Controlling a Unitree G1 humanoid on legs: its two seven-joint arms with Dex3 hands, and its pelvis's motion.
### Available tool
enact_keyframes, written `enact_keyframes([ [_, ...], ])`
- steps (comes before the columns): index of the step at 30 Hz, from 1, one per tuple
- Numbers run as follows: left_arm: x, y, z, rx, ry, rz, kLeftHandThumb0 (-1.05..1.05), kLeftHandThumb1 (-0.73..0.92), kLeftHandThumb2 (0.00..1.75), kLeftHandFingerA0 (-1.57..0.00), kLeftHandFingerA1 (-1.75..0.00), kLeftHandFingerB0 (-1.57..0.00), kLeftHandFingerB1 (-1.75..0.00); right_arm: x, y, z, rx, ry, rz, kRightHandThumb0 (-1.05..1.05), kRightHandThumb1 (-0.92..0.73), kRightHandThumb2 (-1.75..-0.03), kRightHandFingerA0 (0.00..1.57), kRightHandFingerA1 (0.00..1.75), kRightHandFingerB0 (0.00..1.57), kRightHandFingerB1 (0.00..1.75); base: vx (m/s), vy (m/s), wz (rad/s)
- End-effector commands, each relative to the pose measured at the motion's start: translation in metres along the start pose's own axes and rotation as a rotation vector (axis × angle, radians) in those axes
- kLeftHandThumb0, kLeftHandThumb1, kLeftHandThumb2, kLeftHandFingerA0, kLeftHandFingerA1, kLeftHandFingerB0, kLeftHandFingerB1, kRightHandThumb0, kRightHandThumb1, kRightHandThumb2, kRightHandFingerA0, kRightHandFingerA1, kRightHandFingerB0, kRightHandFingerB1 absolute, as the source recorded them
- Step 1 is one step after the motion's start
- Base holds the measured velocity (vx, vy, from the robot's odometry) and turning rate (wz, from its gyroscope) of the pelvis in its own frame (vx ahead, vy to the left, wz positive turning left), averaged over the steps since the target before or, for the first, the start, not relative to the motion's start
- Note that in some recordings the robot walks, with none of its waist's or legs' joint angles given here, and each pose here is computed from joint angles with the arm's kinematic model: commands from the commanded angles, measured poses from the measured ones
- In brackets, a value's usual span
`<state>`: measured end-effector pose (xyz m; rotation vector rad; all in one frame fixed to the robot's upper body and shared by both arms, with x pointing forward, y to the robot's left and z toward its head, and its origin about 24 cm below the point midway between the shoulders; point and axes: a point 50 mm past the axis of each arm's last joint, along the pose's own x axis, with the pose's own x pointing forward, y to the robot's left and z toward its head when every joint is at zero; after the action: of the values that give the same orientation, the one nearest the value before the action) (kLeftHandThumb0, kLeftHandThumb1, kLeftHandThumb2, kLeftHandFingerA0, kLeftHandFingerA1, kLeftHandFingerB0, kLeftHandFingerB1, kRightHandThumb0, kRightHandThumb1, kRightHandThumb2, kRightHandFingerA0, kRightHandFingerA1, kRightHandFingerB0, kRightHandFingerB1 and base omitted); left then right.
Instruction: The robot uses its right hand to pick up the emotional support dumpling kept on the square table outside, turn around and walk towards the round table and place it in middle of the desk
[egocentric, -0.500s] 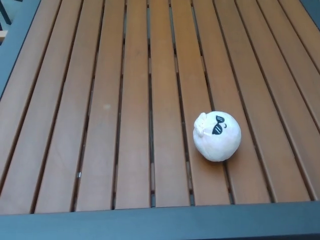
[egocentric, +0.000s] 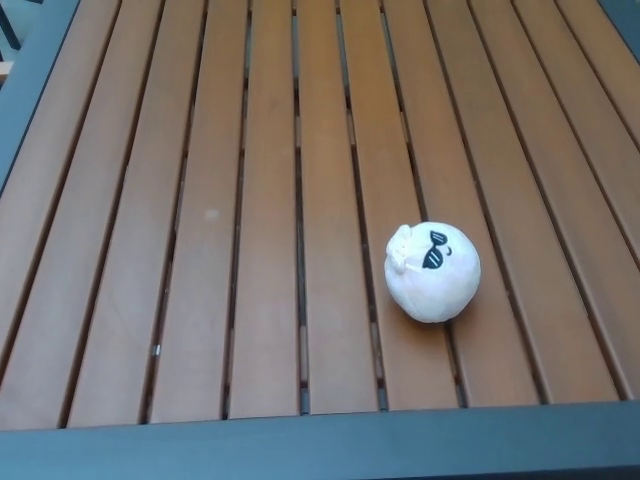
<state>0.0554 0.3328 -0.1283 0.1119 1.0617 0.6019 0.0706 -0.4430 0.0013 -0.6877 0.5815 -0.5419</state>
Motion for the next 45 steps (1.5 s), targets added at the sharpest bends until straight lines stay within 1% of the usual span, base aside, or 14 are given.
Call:
enact_keyframes([
  [1, 0.0, 0.013, 0.018, -0.071, -0.152, 0.071, -0.03, 0.55, 0.91, -0.98, -0.97, -0.9, -0.74, 0.002, -0.029, 0.028, 0.183, -0.12, -0.579, -0.39, -0.54, -0.82, 0.56, 0.66, 0.34, 0.48, 0.0, 0.0, 0.0],
  [2, 0.0, 0.014, 0.018, -0.074, -0.151, 0.073, -0.04, 0.55, 0.89, -0.98, -0.99, -0.89, -0.75, 0.001, -0.034, 0.032, 0.216, -0.129, -0.631, -0.28, -0.66, -0.59, 0.5, 0.61, 0.32, 0.37, 0.0, 0.0, 0.0],
  [9, 0.001, 0.019, 0.023, -0.129, -0.16, 0.091, -0.07, 0.55, 0.81, -0.96, -0.99, -0.87, -0.74, -0.011, -0.078, 0.053, 0.443, -0.276, -0.899, -0.3, -0.54, -0.8, 0.44, 0.7, 0.34, 0.53, 0.0, 0.0, 0.0],
  [15, 0.001, 0.02, 0.022, -0.125, -0.154, 0.099, -0.07, 0.57, 0.82, -0.98, -0.98, -0.88, -0.73, -0.023, -0.111, 0.078, 0.58, -0.446, -1.113, -0.29, -0.71, -0.6, 0.57, 1.06, 0.47, 0.63, 0.0, 0.0, 0.0],
  [16, 0.001, 0.019, 0.022, -0.114, -0.157, 0.098, -0.07, 0.57, 0.81, -0.99, -0.98, -0.87, -0.74, -0.026, -0.127, 0.09, 0.621, -0.462, -1.134, -0.36, -0.75, -0.61, 0.37, 1.25, 0.28, 0.92, 0.0, 0.0, 0.0],
  [21, 0.001, 0.022, 0.022, -0.105, -0.157, 0.1, -0.07, 0.57, 0.81, -0.95, -0.97, -0.87, -0.73, -0.039, -0.131, 0.115, 0.821, -0.449, -1.04, -0.29, -0.74, -0.61, 0.41, 1.1, 0.09, 0.79, 0.0, 0.0, 0.0],
  [22, 0.001, 0.021, 0.022, -0.103, -0.157, 0.098, -0.07, 0.57, 0.81, -0.96, -0.95, -0.88, -0.69, -0.046, -0.126, 0.125, 0.897, -0.454, -1.004, -0.32, -0.76, -0.58, 0.18, 1.09, 0.18, 0.53, 0.0, 0.0, 0.0],
  [28, 0.0, 0.02, 0.022, -0.101, -0.157, 0.095, -0.07, 0.57, 0.81, -0.96, -0.95, -0.88, -0.69, -0.057, -0.118, 0.136, 0.983, -0.451, -0.958, -0.32, -0.76, -0.58, 0.18, 1.09, 0.18, 0.53, 0.0, 0.0, 0.0],
  [29, 0.001, 0.018, 0.023, -0.099, -0.162, 0.095, -0.07, 0.57, 0.83, -0.99, -0.97, -0.88, -0.73, -0.073, -0.117, 0.155, 0.942, -0.586, -0.997, -0.27, -0.8, -0.52, 0.18, 1.24, 0.14, 0.8, 0.0, 0.0, 0.0],
  [31, 0.001, 0.016, 0.025, -0.097, -0.171, 0.094, -0.07, 0.57, 0.83, -0.99, -0.97, -0.88, -0.73, -0.1, -0.114, 0.182, 0.89, -0.79, -1.055, -0.27, -0.8, -0.52, 0.18, 1.24, 0.14, 0.8, 0.0, 0.0, 0.0],
  [37, 0.0, 0.024, 0.023, -0.126, -0.165, 0.094, -0.05, 0.53, 0.81, -0.94, -0.98, -0.87, -0.76, -0.112, -0.148, 0.237, 0.464, -1.129, -0.815, -0.55, -0.74, -0.62, 0.05, 1.02, 0.18, 0.55, 0.0, 0.0, 0.0],
  [38, 0.0, 0.023, 0.022, -0.101, -0.162, 0.095, -0.09, 0.58, 0.79, -1.0, -0.97, -0.89, -0.71, -0.114, -0.148, 0.268, 0.325, -1.192, -0.703, -0.38, -0.41, -1.0, 0.07, 0.58, 0.0, 0.5, 0.0, 0.0, 0.0],
  [39, 0.0, 0.023, 0.021, -0.071, -0.16, 0.097, -0.09, 0.58, 0.82, -1.01, -0.98, -0.9, -0.72, -0.12, -0.144, 0.309, 0.126, -1.258, -0.54, -0.76, -0.53, -0.91, 0.01, 0.4, 0.1, 0.41, 0.0, 0.0, 0.0],
  [45, -0.001, 0.022, 0.021, -0.071, -0.172, 0.096, -0.07, 0.55, 0.86, -1.01, -0.98, -0.91, -0.72, -0.121, -0.134, 0.337, 0.014, -1.303, -0.417, -0.78, -0.54, -0.94, 0.02, 0.31, 0.12, 0.42, 0.0, 0.0, 0.0],
])
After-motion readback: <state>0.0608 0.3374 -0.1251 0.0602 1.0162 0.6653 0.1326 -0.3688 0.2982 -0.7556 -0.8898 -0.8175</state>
